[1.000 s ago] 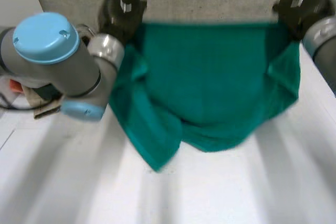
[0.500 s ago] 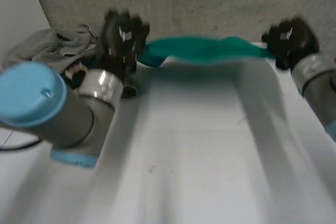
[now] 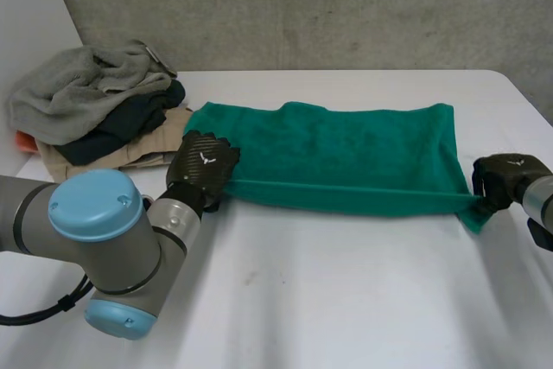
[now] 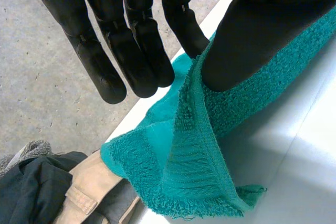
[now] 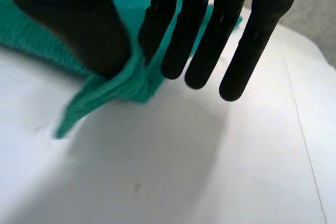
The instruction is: Fold the laundry.
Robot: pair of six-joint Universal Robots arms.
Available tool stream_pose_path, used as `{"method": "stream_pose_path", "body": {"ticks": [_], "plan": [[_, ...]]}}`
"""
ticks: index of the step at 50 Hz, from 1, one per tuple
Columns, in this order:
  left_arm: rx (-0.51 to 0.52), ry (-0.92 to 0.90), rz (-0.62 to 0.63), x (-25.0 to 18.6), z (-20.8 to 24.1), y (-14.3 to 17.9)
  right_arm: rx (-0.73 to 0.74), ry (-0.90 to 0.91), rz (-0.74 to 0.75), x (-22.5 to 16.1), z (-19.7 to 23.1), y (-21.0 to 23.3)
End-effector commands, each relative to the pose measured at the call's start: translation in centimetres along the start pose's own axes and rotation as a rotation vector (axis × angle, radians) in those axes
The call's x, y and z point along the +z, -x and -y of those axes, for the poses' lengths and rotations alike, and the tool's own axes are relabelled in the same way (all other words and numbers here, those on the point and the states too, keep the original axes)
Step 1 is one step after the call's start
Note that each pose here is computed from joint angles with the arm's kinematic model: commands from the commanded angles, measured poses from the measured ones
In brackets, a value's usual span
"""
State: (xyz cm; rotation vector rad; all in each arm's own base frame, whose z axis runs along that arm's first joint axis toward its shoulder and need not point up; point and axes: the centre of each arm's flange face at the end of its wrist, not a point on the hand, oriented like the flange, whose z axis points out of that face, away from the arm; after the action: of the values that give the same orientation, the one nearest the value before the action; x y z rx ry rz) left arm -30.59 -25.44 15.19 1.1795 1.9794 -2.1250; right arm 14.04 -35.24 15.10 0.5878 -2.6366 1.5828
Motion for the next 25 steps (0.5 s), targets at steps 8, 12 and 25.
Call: {"method": "stream_pose_path", "body": {"ticks": [8, 12, 25], "plan": [[-0.017, 0.113, -0.014, 0.3, -2.5, 0.4, -0.05, 0.053, 0.069, -1.3, -1.2, 0.6], [-0.056, 0.182, -0.005, 0.5, -3.6, 1.6, -0.065, 0.035, 0.068, -1.8, -0.8, 0.8], [-0.132, 0.28, 0.035, 1.1, -6.0, 3.8, -0.083, 0.006, 0.041, -1.6, -0.4, 0.2]]}}
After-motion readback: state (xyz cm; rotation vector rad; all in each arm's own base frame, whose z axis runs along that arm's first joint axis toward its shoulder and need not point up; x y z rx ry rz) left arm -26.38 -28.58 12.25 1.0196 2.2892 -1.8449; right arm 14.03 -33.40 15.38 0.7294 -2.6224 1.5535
